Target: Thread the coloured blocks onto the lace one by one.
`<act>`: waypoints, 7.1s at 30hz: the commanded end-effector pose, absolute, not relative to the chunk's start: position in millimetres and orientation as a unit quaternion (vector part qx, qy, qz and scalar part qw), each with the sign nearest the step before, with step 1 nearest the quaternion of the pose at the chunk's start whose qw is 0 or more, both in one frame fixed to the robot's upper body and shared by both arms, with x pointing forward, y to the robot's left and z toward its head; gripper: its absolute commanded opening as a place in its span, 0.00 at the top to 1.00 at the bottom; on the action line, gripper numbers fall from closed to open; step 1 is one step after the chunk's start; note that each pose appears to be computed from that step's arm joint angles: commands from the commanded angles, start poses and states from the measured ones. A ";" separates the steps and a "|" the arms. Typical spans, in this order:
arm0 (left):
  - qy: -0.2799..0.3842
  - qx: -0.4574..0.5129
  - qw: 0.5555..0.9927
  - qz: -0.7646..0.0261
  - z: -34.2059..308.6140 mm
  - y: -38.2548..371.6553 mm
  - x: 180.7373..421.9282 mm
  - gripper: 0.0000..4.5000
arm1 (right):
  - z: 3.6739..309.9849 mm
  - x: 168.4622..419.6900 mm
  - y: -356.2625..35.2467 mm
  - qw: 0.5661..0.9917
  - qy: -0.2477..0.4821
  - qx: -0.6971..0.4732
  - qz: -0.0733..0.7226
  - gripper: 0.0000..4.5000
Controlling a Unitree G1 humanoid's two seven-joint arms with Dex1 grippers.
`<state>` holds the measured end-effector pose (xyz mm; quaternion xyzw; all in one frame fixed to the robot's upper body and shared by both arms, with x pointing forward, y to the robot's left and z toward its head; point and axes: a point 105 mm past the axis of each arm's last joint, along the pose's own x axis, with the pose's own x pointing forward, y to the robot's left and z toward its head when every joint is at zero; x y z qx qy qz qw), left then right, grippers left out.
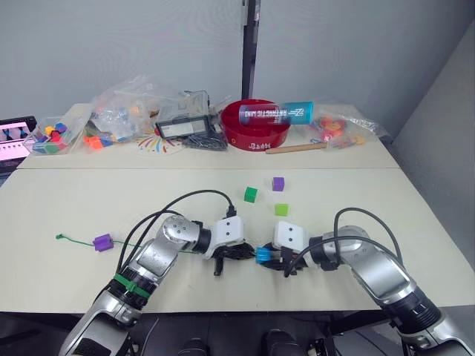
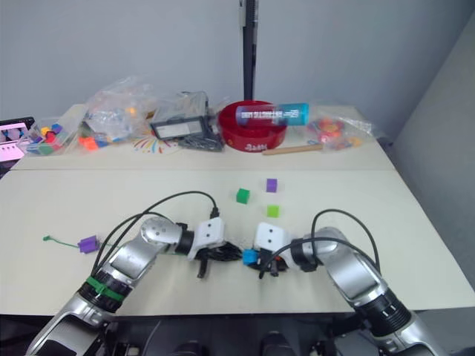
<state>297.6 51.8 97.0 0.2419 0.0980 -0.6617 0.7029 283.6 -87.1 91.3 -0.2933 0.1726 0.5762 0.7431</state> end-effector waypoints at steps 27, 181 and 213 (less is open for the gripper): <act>0.073 0.272 0.674 -0.683 94.3 17.0 298.6 0.08 | 103.6 272.1 -123.0 0.781 0.180 -0.249 0.544 0.00; 0.079 0.247 0.739 -0.622 104.6 97.4 298.4 1.00 | 147.2 323.3 -121.9 0.927 0.077 -0.108 0.350 0.01; 0.083 0.254 0.746 -0.610 106.0 104.2 298.3 1.00 | 83.3 369.4 -109.5 0.996 0.080 -0.020 0.027 0.50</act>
